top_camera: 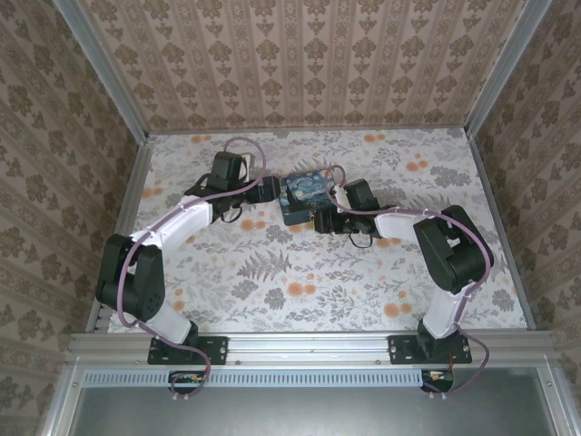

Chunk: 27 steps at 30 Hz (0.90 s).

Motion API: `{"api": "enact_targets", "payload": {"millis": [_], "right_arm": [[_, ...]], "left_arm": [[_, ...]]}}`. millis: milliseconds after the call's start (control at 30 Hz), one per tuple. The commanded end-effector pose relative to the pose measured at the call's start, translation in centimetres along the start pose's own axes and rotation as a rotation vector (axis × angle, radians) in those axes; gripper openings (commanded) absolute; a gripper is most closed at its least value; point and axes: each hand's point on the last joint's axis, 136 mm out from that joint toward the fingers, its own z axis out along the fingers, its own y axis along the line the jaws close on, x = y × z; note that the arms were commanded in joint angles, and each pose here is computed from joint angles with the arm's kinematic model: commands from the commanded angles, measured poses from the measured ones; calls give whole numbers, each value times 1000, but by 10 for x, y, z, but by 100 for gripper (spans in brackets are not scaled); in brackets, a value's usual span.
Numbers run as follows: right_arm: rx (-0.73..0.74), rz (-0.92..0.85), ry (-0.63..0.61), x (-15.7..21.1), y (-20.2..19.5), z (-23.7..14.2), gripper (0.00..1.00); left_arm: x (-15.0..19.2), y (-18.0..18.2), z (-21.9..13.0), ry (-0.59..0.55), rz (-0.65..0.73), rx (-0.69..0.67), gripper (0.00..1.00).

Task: Unlock the padlock with the key

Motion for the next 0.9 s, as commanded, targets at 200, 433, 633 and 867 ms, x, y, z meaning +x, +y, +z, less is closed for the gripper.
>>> {"api": "enact_targets", "payload": {"millis": [200, 433, 633, 867], "right_arm": [[13, -47, 46, 4, 6, 16, 58], [40, -60, 65, 13, 3, 17, 32], [102, -47, 54, 17, -9, 6, 9], [114, -10, 38, 19, -18, 1, 3]], "left_arm": [[-3, 4, 1, -2, -59, 40, 100], [-5, 5, 1, -6, -73, 53, 100], [-7, 0, -2, -7, -77, 72, 100], [-11, -6, -5, -17, -71, 87, 100]]}}
